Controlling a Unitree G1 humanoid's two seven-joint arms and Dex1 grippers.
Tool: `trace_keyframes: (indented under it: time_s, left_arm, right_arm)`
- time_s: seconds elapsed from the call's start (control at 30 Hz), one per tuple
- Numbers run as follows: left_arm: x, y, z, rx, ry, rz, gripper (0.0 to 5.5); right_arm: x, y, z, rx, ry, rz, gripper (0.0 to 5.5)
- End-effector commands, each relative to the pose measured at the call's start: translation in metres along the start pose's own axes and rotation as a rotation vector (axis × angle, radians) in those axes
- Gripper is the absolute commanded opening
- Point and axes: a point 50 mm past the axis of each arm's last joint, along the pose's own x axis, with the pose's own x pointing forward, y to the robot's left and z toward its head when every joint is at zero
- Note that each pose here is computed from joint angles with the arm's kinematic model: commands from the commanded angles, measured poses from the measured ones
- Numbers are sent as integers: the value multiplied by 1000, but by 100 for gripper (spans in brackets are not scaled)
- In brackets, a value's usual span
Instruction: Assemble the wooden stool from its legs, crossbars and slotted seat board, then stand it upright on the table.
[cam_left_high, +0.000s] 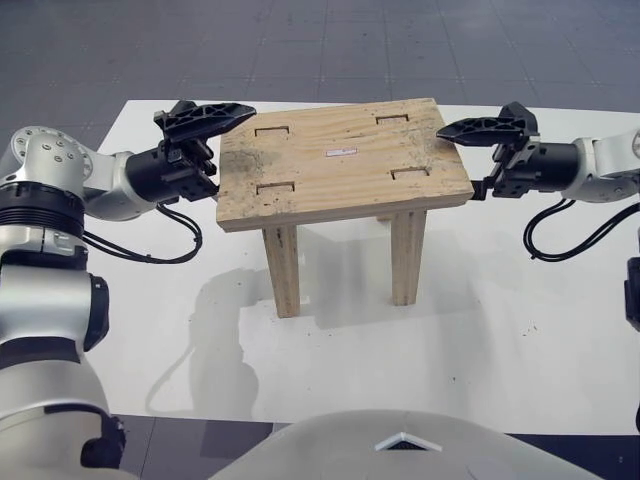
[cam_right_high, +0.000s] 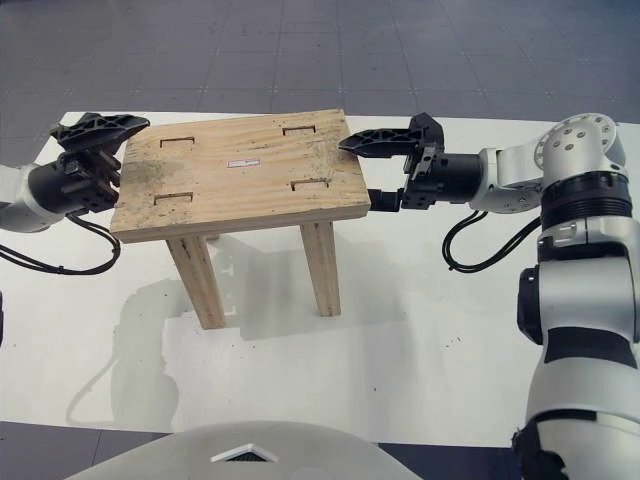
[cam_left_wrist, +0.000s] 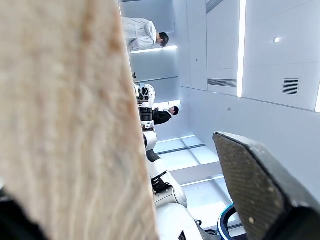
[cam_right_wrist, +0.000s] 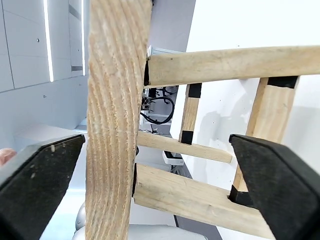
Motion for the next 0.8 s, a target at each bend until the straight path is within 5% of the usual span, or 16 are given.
trace_keyframes:
  time_s: [0.03,0.8]
  left_arm:
    - [-6,7,-6,-19,49,130,419]
    - [-75,-42,-4,170,-161,249,419]
  right_arm:
    - [-4,-1,0,-11,-15,-8,547]
    - [-46,-10,-1,-65,-173,-102,547]
